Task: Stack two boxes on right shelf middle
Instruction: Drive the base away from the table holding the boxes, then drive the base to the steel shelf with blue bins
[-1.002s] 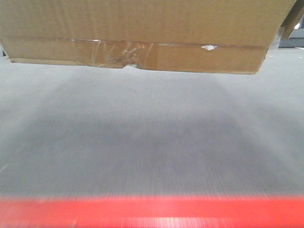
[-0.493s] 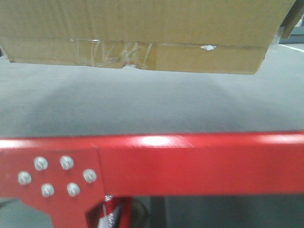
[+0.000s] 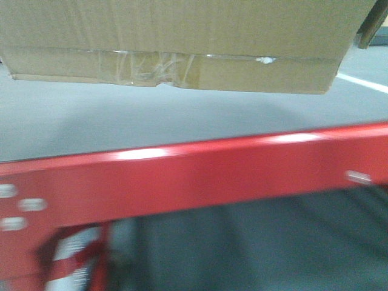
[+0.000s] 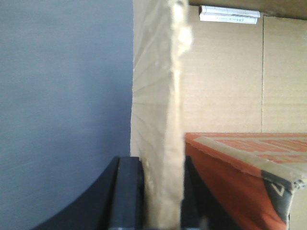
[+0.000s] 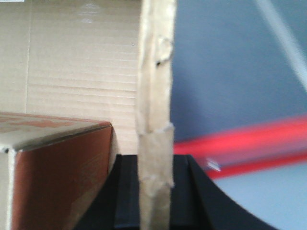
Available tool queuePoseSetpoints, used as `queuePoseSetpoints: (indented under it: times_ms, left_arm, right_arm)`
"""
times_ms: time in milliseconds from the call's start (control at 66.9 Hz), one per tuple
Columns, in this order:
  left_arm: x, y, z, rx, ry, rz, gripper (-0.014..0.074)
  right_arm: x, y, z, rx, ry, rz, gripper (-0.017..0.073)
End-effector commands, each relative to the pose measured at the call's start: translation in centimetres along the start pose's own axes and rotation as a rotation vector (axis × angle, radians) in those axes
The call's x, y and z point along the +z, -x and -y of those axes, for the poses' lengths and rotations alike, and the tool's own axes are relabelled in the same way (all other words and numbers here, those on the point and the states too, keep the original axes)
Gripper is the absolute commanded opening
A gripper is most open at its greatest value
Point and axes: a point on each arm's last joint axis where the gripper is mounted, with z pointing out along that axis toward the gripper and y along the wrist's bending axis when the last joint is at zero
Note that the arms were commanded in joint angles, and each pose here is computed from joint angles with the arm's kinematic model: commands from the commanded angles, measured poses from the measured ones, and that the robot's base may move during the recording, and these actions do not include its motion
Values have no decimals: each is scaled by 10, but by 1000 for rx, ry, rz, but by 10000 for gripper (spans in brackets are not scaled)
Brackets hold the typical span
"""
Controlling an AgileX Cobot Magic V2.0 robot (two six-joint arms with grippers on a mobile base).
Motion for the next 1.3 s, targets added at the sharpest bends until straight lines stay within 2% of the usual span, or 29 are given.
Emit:
queuePoseSetpoints:
  times_ms: [0, 1286]
  left_arm:
    - [-9, 7, 0, -17, -30, 64, -111]
    - [-9, 7, 0, -17, -30, 64, -111]
  right_arm:
    - [-8, 7, 4, -19, -10, 67, -162]
    - [-8, 7, 3, -18, -8, 68, -162]
